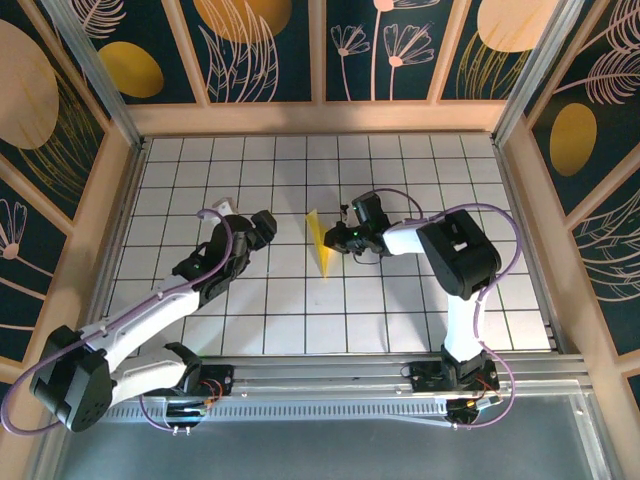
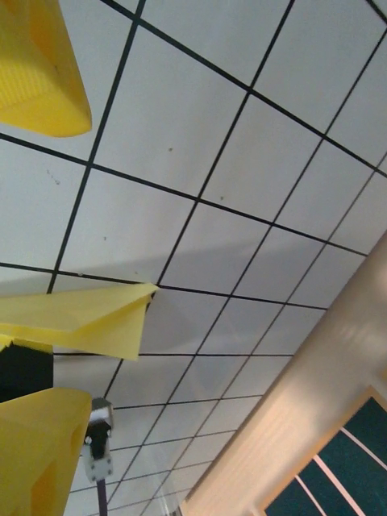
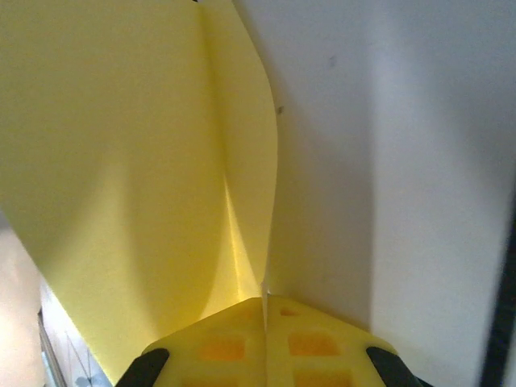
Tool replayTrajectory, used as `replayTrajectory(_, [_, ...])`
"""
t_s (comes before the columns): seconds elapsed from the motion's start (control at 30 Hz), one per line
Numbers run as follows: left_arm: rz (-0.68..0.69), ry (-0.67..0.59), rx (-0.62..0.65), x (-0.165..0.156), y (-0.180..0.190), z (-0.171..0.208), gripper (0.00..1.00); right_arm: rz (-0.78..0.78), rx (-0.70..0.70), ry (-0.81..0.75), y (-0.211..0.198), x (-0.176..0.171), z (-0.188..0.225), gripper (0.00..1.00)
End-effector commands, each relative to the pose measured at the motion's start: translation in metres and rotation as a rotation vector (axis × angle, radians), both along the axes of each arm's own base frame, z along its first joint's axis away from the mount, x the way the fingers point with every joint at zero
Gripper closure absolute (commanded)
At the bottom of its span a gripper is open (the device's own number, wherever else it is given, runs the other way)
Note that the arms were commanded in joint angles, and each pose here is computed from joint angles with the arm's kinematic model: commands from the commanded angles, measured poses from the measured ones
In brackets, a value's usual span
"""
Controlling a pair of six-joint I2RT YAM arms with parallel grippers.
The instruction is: Fold a paper plane with a square sheet of paper (fold left side to right side)
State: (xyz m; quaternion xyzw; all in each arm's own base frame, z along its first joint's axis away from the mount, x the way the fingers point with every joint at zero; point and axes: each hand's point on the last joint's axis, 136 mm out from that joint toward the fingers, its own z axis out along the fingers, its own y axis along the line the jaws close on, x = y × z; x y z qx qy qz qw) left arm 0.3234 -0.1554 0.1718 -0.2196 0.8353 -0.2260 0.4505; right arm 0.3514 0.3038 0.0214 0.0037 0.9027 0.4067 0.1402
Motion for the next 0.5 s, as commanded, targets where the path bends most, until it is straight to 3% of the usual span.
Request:
replayTrajectory(0.0, [-0.016,0.027,-0.019,0.003,-0.007,-0.004,0.19,-0.051,-0.103,-0.002,-0.029,0.001,-0.015,0.95])
replayTrajectory(0.47, [-0.129,0.133,-0.030,0.016,-0.043,-0.033,0.18,-0.058,-0.135,-0.034,-0.039,0.001,-0.003,0.86])
